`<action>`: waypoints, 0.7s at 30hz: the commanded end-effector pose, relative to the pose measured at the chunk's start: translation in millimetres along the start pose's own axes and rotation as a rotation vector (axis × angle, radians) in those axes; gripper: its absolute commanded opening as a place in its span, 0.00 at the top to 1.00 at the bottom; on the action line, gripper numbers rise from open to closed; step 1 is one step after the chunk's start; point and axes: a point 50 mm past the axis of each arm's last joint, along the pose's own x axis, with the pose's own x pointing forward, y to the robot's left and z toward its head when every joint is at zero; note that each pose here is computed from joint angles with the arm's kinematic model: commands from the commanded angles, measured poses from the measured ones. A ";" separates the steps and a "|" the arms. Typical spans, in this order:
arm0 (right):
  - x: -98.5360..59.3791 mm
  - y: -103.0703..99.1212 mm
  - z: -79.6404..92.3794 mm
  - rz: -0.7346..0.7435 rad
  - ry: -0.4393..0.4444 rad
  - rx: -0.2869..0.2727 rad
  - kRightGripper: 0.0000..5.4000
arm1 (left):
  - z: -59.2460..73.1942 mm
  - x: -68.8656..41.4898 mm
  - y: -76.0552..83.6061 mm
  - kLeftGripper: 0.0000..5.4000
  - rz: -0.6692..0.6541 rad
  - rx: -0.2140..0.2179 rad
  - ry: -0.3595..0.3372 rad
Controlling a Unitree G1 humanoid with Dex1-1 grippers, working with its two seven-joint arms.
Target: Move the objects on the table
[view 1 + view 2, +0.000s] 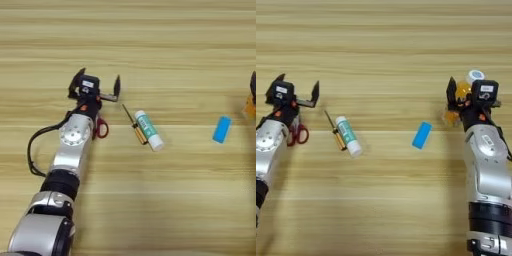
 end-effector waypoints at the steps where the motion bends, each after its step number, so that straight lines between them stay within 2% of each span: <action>1: -3.9 10.1 20.1 0.042 -0.061 0.008 0.34 | -0.9 -7.3 -25.1 0.00 -0.196 -0.006 -0.007; 4: -6.6 17.0 28.7 0.067 -0.083 0.006 0.34 | 0.5 -14.1 -40.3 0.00 -0.327 0.007 -0.025; 8: -9.7 29.7 36.2 0.115 -0.102 0.008 0.34 | 2.4 -20.4 -51.4 0.00 -0.431 0.012 -0.039; 14: -13.0 53.7 40.0 0.213 -0.105 0.034 0.34 | 7.4 -32.1 -70.0 0.00 -0.592 0.040 -0.091; 19: -15.8 74.3 39.3 0.298 -0.094 0.058 0.34 | 9.5 -35.7 -74.6 0.00 -0.641 0.035 -0.110; 21: -16.4 81.4 37.6 0.327 -0.088 0.062 0.34 | 10.1 -36.4 -76.2 0.00 -0.654 0.018 -0.114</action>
